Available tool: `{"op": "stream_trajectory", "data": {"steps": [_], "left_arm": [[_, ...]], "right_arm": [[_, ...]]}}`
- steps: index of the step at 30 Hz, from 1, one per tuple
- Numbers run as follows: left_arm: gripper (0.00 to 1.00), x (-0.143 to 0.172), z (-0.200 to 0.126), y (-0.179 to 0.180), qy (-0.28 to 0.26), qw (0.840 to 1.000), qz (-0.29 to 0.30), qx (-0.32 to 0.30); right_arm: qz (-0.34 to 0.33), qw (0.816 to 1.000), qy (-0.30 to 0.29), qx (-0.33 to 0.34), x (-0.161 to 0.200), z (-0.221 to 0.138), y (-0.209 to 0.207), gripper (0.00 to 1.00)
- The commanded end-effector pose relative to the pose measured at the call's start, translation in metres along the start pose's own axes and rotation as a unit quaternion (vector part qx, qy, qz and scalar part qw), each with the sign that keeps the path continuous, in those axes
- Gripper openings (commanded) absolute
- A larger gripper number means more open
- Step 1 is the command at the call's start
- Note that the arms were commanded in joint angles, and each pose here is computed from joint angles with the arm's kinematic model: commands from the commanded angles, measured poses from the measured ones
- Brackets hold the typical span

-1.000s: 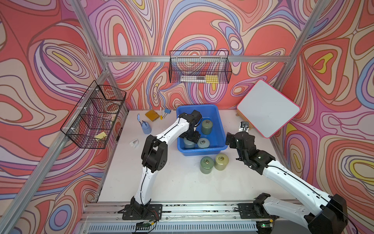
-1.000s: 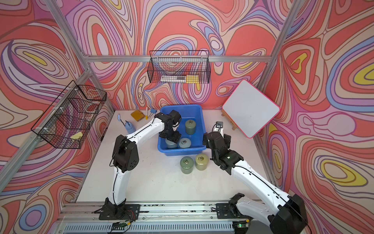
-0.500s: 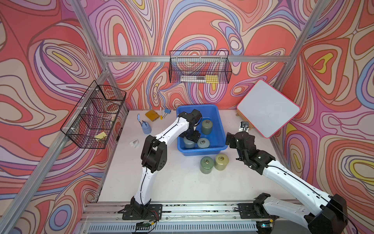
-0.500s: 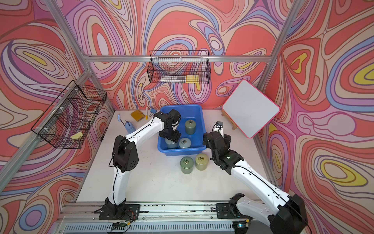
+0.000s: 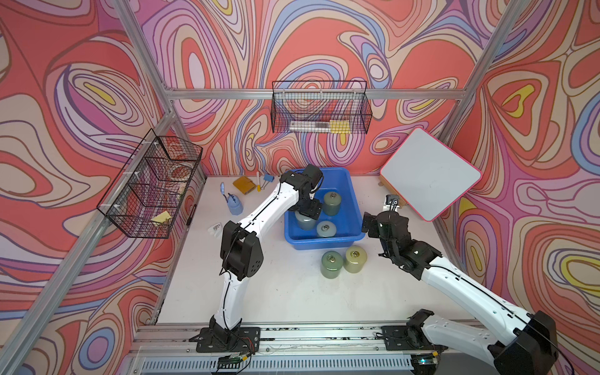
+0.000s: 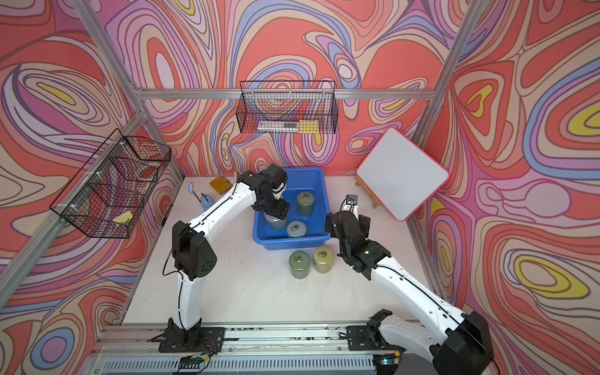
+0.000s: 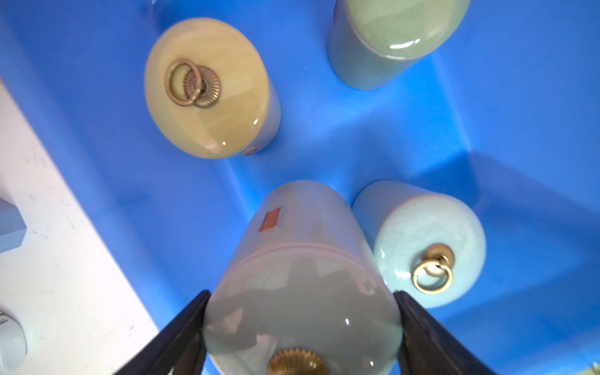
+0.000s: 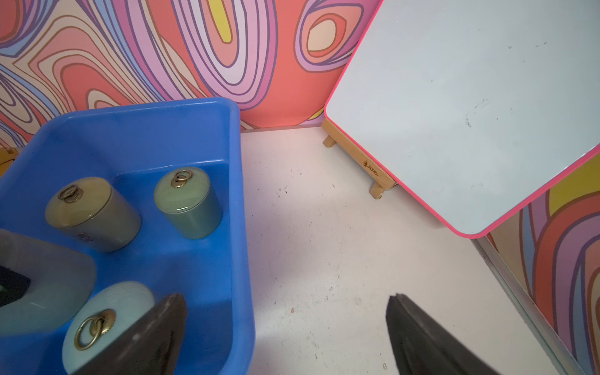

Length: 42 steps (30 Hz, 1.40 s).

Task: Take the tea canister out of the basket
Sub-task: Pick up the tea canister from the basket, then place the tea canister at the center of the board.

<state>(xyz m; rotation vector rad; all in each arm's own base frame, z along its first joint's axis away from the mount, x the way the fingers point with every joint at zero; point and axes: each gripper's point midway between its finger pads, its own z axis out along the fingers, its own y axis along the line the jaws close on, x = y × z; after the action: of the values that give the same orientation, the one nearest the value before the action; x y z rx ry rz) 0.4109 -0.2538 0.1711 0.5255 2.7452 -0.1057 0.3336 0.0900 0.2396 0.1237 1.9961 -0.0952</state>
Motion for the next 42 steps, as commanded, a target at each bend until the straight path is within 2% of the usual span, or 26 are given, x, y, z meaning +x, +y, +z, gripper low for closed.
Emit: {"op": "stream_trajectory", "data": {"steps": [1,24,33,42], "left_arm": [[0.44,-0.013,-0.051,0.006,-0.054,0.998,-0.013,0.007],[0.43,0.003,-0.113,0.003,-0.094,0.995,-0.017,0.037],[0.41,0.041,-0.141,-0.003,-0.106,0.993,-0.020,0.058],[0.41,0.099,-0.156,-0.019,-0.091,0.995,0.004,0.048]], "right_arm": [[0.006,1.000,-0.003,0.000,-0.003,0.000,-0.002,0.98],[0.005,1.000,0.002,-0.005,0.000,0.001,0.001,0.98],[0.003,1.000,0.004,-0.003,0.002,0.004,0.002,0.98],[0.001,1.000,0.008,-0.002,0.004,0.006,0.003,0.98]]}}
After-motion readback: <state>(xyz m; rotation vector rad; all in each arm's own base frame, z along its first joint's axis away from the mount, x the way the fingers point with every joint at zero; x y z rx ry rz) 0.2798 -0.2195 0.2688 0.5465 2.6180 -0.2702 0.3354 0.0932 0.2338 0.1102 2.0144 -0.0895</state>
